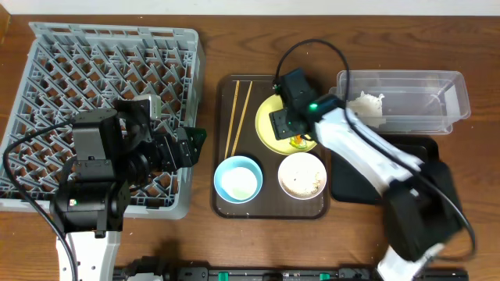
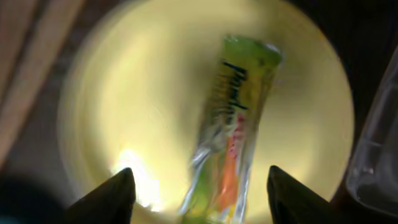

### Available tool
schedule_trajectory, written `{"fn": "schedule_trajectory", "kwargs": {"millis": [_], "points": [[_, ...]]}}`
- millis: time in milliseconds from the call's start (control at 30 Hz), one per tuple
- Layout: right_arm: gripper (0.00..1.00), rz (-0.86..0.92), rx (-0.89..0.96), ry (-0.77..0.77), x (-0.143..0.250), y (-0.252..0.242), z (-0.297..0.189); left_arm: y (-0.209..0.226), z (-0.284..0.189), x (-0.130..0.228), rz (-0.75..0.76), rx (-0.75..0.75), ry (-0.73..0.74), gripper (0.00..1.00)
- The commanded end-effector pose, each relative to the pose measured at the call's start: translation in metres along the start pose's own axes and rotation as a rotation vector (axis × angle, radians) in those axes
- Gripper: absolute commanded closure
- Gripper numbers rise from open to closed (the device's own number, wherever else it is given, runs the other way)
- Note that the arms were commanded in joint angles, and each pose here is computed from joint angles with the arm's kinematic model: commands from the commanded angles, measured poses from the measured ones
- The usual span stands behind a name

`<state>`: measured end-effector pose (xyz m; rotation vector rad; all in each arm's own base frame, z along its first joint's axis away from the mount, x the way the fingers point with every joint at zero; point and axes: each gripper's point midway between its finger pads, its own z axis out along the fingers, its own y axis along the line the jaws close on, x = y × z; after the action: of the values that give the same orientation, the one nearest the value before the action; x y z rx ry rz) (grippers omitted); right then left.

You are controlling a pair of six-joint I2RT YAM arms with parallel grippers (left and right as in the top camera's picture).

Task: Sort waste into correct bins and load items into the dishwasher
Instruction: 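Grasp the green snack wrapper with the right gripper, drop it in the clear bin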

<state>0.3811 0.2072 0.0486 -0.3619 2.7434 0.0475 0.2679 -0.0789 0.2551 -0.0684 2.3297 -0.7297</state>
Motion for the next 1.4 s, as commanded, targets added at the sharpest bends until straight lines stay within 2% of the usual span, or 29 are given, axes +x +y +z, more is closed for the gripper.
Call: {"fn": "schedule_trajectory", "kwargs": {"millis": [0, 67, 100, 133, 233, 267, 433, 633, 733, 900, 933, 1067, 1267, 1333, 1367], "points": [[0.39, 0.041, 0.094, 0.034, 0.009, -0.014, 0.023, -0.005, -0.004, -0.004, -0.002, 0.018, -0.011, 0.04], [0.43, 0.050, 0.089, 0.049, 0.013, -0.013, 0.029, -0.005, -0.004, -0.004, -0.002, 0.018, -0.011, 0.04], [0.51, 0.051, 0.078, 0.050, 0.013, -0.011, 0.030, -0.005, -0.004, -0.004, -0.002, 0.018, -0.011, 0.04], [0.65, 0.053, 0.069, 0.051, 0.013, -0.009, 0.030, -0.005, -0.004, -0.004, -0.002, 0.018, -0.011, 0.04], [0.96, 0.068, 0.047, 0.031, 0.004, -0.011, 0.019, -0.005, -0.004, -0.004, -0.002, 0.018, -0.011, 0.04], [0.99, 0.078, 0.046, 0.019, 0.000, -0.014, 0.012, -0.005, -0.004, -0.004, -0.002, 0.018, -0.011, 0.04], [0.99, 0.173, -0.004, -0.092, -0.030, -0.044, -0.043, -0.005, -0.004, -0.004, -0.002, 0.018, -0.011, 0.04], [0.99, 0.365, -0.093, -0.240, -0.052, -0.116, -0.113, -0.005, -0.004, -0.004, -0.003, 0.018, -0.011, 0.04], [0.99, 0.450, -0.050, -0.227, -0.041, -0.154, -0.118, -0.005, -0.004, -0.004, -0.002, 0.018, -0.011, 0.04], [0.98, 0.585, 0.067, -0.163, -0.019, -0.203, -0.096, -0.005, -0.004, -0.004, -0.002, 0.018, -0.011, 0.04], [0.96, 0.619, 0.097, -0.154, -0.016, -0.212, -0.092, -0.005, -0.004, -0.004, -0.003, 0.018, -0.011, 0.04], [0.72, 0.643, 0.071, -0.139, -0.015, -0.214, -0.083, -0.005, -0.004, -0.004, -0.002, 0.018, -0.011, 0.04], [0.61, 0.535, -0.175, -0.194, -0.037, -0.169, -0.105, -0.005, -0.004, -0.004, -0.002, 0.018, -0.011, 0.04], [0.57, 0.520, -0.186, -0.213, -0.040, -0.163, -0.114, -0.005, -0.004, -0.004, -0.002, 0.018, -0.011, 0.04], [0.51, 0.518, -0.178, -0.222, -0.040, -0.163, -0.118, -0.005, -0.004, -0.004, -0.003, 0.018, -0.011, 0.04]]}}
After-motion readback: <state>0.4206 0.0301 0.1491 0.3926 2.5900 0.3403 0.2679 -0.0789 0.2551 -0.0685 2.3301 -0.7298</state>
